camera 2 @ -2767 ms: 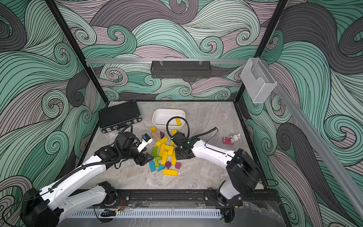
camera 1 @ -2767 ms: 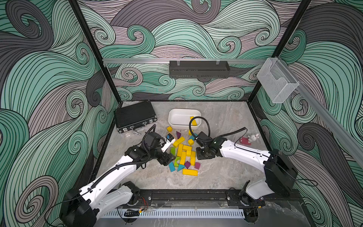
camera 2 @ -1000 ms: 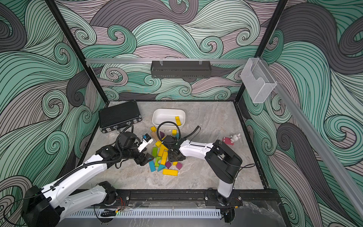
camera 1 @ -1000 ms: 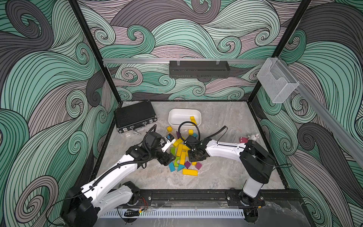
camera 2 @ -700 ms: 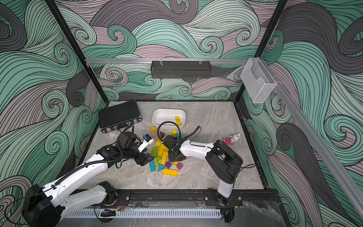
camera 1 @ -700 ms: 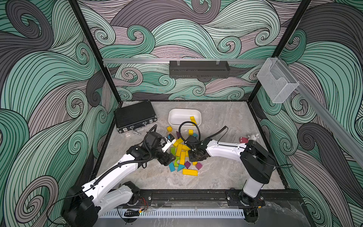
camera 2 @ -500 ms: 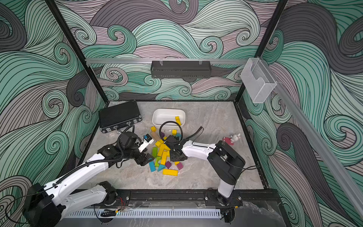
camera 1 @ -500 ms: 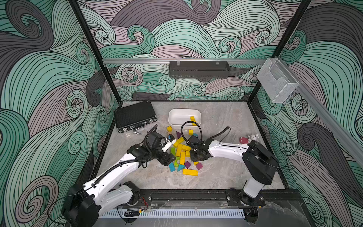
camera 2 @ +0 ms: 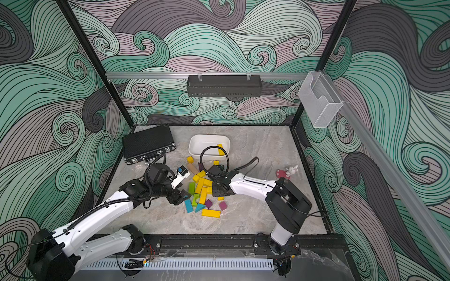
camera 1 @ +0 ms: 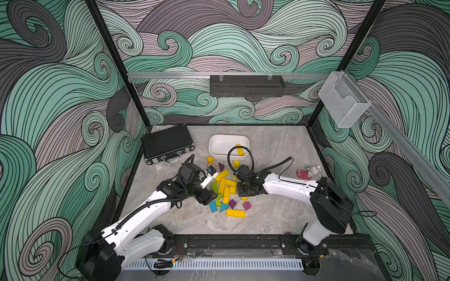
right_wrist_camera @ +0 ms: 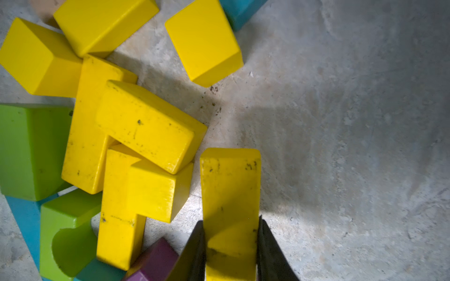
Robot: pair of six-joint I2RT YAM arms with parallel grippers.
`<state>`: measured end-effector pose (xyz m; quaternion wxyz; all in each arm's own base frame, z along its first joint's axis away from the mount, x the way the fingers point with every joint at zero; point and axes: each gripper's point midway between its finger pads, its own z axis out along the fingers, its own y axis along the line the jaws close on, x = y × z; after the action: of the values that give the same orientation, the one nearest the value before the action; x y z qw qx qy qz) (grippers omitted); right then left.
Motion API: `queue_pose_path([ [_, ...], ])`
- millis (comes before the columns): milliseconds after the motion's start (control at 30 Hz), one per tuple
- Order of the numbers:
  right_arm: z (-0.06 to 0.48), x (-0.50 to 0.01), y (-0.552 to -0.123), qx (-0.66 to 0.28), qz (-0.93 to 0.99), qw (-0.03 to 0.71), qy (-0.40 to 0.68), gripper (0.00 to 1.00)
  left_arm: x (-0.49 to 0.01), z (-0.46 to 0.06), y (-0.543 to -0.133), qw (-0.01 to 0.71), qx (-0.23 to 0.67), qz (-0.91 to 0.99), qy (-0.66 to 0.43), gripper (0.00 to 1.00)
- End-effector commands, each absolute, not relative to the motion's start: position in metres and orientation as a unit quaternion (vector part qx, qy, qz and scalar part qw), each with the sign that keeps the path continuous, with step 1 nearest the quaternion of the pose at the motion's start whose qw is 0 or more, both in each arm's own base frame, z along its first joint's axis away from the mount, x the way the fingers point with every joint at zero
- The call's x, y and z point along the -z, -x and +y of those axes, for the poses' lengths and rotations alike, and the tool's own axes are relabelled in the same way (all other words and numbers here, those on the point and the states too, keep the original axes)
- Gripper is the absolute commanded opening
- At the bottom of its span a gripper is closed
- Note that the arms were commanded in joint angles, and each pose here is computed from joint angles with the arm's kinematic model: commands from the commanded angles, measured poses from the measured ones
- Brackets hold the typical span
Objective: Pick out the yellow building blocks
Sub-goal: Pick up the building block from the center of the board, then place the building block in the storage box.
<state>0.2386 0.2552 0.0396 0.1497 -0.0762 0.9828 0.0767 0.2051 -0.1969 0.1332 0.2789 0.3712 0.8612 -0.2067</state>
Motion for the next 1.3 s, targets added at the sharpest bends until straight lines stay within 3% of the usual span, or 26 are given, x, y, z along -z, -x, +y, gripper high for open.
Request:
queue_pose_path([
  [0, 0.246, -0.045, -0.241, -0.064, 0.982, 0.161, 0.076, 0.15, -0.142, -0.198, -0.206, 0.292, 0.206, 0.855, -0.377, 0.79],
  [467, 0.248, -0.092, -0.252, -0.070, 0.972, 0.198, 0.107, 0.14, -0.169, -0.204, -0.220, 0.322, 0.206, 0.848, -0.366, 0.79],
  [800, 0.265, -0.132, -0.290, -0.099, 0.960, 0.228, 0.126, 0.14, -0.207, -0.199, -0.277, 0.404, 0.118, 0.843, -0.336, 0.79],
  [1267, 0.284, -0.137, -0.338, -0.127, 0.959, 0.223, 0.119, 0.14, -0.215, -0.207, -0.340, 0.421, 0.089, 0.848, -0.310, 0.79],
])
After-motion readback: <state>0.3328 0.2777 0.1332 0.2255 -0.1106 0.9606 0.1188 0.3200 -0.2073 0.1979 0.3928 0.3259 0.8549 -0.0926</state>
